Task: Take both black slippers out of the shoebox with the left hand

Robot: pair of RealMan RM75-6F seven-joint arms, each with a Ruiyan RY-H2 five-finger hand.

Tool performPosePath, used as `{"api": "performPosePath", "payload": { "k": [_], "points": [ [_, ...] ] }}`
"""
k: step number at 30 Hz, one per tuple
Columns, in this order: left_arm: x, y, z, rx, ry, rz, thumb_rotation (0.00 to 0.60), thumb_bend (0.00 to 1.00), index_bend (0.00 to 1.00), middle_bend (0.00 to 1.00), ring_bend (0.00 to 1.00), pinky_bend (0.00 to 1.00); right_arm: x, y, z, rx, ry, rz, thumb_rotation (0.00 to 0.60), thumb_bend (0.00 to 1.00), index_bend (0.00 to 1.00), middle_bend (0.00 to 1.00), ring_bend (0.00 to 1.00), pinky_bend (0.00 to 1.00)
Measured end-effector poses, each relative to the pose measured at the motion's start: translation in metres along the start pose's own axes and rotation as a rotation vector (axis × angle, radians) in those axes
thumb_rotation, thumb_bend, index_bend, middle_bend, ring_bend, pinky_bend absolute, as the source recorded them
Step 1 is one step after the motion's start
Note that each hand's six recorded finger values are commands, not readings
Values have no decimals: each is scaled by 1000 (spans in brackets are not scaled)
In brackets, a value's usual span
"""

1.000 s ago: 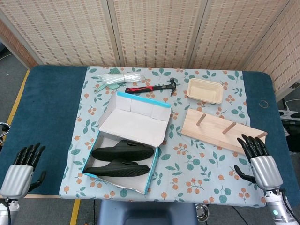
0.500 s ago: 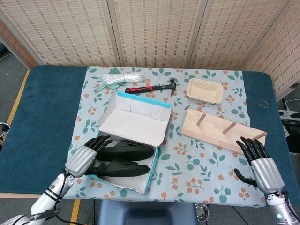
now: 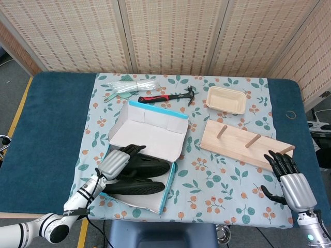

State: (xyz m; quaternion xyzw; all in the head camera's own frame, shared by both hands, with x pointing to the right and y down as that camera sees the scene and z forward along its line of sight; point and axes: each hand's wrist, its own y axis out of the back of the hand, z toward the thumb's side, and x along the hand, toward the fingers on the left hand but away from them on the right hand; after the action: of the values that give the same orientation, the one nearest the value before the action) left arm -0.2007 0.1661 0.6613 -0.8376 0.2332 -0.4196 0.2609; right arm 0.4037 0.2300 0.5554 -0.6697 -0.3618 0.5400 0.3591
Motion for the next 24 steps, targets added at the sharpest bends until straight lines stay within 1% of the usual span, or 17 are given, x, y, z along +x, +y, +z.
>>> {"api": "performPosePath", "payload": {
  "k": [7, 12, 15, 18, 22, 24],
  "points": [
    [0, -13, -5, 74, 19, -23, 600, 413, 92, 171, 144, 274, -1, 2, -1, -12, -6, 0, 503, 247, 0, 0, 0, 0],
    [-4, -13, -5, 98, 18, -9, 600, 411, 98, 173, 144, 274, 1, 3, -1, -18, -2, 3, 505, 248, 0, 0, 0, 0],
    [-8, -13, -5, 112, 15, 6, 600, 410, 104, 172, 145, 274, 2, 3, 0, -20, 2, 6, 506, 247, 0, 0, 0, 0],
    [-14, -9, -5, 123, 6, 38, 600, 410, 109, 173, 145, 274, 3, 4, 0, -22, 5, 7, 506, 247, 0, 0, 0, 0],
    [-25, -2, -7, 144, -9, 97, 600, 410, 110, 172, 144, 274, 4, 3, 1, -21, 7, 8, 506, 248, 0, 0, 0, 0],
    [-32, -2, -11, 154, -2, 107, 600, 409, 111, 171, 147, 278, 4, 3, 2, -20, 10, 10, 506, 248, 0, 0, 0, 0]
  ]
}}
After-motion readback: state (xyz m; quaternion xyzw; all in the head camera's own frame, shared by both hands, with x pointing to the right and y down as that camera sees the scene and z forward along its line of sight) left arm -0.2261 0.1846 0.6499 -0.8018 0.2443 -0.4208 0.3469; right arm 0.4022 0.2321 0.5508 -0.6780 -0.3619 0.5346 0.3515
